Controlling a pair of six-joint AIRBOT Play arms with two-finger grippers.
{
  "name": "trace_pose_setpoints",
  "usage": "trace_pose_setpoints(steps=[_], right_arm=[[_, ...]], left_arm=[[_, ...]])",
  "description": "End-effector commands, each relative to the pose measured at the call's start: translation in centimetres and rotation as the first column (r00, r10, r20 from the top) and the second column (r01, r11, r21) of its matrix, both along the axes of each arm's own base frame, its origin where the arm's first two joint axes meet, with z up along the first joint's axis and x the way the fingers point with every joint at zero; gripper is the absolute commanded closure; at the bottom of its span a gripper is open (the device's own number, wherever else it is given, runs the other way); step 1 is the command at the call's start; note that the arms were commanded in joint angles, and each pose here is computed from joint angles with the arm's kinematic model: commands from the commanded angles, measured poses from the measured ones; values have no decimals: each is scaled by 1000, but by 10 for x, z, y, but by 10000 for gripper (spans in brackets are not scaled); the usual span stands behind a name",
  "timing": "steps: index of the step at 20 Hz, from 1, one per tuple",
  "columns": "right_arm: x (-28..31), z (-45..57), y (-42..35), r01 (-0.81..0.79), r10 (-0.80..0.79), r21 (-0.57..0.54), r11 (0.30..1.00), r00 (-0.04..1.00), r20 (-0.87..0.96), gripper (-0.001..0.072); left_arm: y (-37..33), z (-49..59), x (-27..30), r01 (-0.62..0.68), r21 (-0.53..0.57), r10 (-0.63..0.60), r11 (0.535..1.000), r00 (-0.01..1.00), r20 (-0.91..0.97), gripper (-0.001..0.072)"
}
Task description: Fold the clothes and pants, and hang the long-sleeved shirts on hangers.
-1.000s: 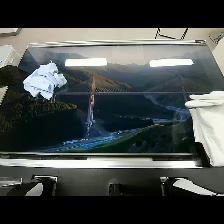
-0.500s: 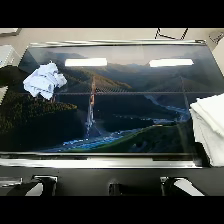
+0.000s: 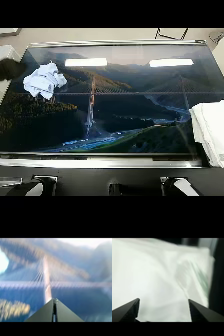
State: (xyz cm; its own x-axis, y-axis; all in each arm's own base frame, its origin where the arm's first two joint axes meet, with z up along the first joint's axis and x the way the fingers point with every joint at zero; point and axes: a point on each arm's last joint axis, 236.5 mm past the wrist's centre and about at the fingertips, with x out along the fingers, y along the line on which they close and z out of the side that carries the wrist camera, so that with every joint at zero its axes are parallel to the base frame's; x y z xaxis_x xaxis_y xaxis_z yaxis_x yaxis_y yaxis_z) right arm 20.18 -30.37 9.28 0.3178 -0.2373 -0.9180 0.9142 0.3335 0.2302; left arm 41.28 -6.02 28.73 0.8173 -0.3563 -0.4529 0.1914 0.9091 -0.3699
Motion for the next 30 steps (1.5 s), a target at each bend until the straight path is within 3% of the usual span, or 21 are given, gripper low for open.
trace_pose_setpoints(steps=[1,3,5,6,8,9,11,14,30], right_arm=[[117,132,-9,-87,225,-354,931,901,372,14],[185,170,55,-253,469,-495,831,798,379,15],[233,143,149,-486,645,-455,746,699,310,17],[243,109,196,-614,711,-370,698,658,249,20],[234,36,272,-807,813,-112,580,567,130,23],[222,5,300,-855,851,23,518,518,85,36],[205,-31,333,-885,897,178,430,441,26,37],[214,-38,342,-906,915,129,402,403,-17,35],[214,-38,344,-907,916,131,400,402,-12,36]], left_arm=[[5,62,34,-80,11,75,997,965,252,689],[16,28,59,-156,133,134,979,978,161,689],[26,-55,70,-164,290,192,943,979,-70,686],[24,-105,63,-118,329,205,937,949,-241,635],[15,-190,16,44,335,177,941,779,-601,-13],[8,-218,-9,160,316,123,935,691,-712,-5],[0,-235,-20,193,285,76,939,691,-719,-5],[1,-235,-11,104,286,100,953,780,-618,-4],[2,-239,-13,108,288,103,952,770,-629,-5]])
